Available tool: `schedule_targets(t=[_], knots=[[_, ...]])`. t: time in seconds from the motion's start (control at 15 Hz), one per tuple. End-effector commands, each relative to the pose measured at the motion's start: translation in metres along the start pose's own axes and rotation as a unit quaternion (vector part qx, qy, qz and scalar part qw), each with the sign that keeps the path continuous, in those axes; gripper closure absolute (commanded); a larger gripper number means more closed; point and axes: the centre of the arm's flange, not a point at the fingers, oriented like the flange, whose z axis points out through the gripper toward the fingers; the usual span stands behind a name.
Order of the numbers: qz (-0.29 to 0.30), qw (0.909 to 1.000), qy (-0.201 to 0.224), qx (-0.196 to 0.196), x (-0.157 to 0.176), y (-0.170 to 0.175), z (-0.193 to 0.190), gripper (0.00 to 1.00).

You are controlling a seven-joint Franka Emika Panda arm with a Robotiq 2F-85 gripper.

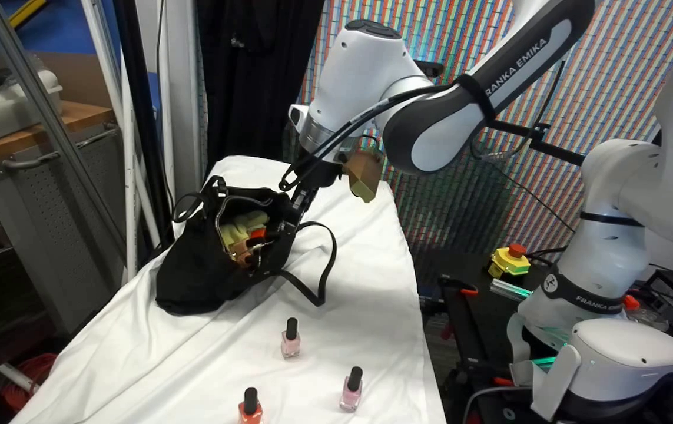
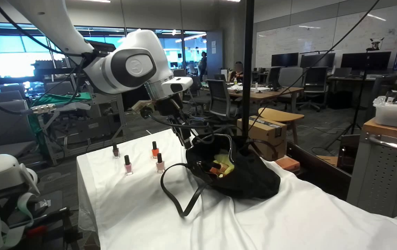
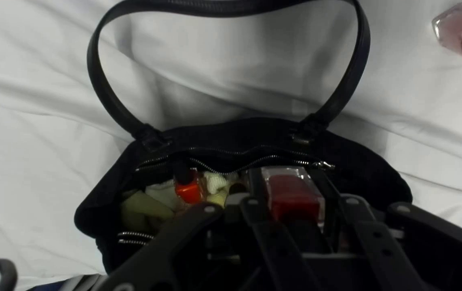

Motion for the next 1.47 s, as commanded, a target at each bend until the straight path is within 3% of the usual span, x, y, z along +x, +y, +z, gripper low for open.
schedule_targets(t=[0.0,0.6,1.4], knots=[[0.013,0.9996,0.019,-0.017,0.042,-0.008,0.014,0.85],[0.048,0.9982,0.021,-0.030,0.098,-0.018,0.062,0.85],[0.064,0.9969,0.017,-0.044,0.116,-0.034,0.090,0.85]])
